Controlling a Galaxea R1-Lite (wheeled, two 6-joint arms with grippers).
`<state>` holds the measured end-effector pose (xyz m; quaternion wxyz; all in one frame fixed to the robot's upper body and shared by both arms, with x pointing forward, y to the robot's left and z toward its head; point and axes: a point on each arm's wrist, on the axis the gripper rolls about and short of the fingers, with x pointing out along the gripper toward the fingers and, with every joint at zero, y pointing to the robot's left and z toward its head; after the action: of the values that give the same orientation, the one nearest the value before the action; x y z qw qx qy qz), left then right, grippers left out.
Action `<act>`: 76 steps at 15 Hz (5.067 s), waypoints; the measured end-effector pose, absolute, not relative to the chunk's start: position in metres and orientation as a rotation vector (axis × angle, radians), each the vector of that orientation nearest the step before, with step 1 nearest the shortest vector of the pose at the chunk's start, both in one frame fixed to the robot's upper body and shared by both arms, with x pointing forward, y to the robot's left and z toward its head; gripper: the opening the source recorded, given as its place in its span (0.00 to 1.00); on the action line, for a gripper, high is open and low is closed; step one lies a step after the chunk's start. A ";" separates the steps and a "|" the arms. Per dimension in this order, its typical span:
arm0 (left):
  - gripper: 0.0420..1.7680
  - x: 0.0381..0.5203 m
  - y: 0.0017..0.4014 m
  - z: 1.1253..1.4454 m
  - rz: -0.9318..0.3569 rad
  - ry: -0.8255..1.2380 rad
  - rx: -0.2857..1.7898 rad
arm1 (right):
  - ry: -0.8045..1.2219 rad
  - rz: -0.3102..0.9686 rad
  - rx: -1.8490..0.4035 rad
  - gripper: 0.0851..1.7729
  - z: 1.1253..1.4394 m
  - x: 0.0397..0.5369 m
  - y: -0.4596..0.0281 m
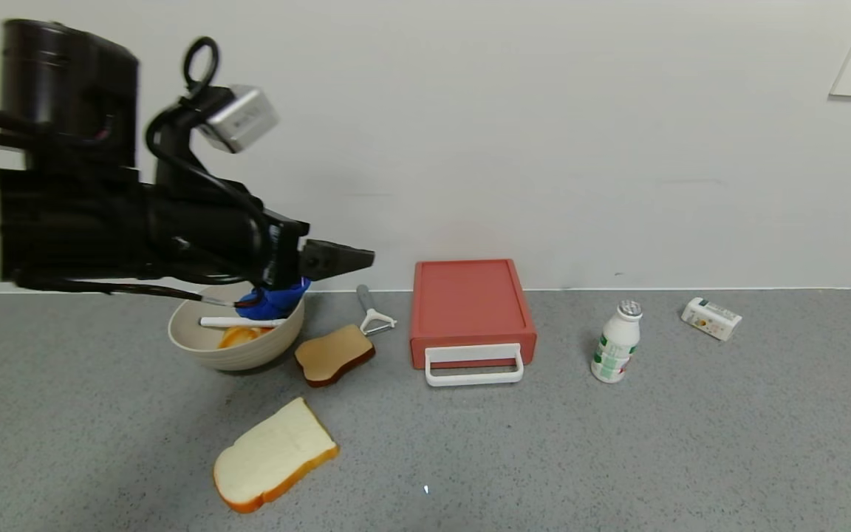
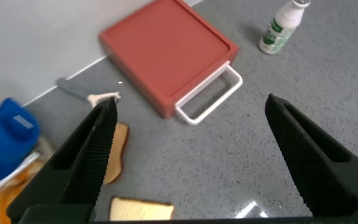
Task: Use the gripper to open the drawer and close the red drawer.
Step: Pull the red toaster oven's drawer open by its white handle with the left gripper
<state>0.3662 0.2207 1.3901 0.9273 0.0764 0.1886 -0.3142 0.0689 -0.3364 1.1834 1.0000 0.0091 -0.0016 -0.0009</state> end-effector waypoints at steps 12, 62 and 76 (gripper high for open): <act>0.97 0.430 0.097 1.269 -0.796 0.734 0.296 | -0.003 -0.002 0.018 0.96 1.183 0.069 -0.336; 0.97 0.392 0.057 1.196 -0.799 0.986 0.347 | -0.004 -0.001 0.018 0.96 1.184 0.069 -0.336; 0.97 0.329 0.061 1.196 -0.830 1.085 0.359 | -0.004 -0.001 0.018 0.96 1.184 0.069 -0.336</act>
<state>0.3292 0.0605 1.1960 0.7609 0.1650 0.4986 -0.3812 0.0689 -0.3364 1.1835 1.0000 0.0091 -0.0022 -0.0007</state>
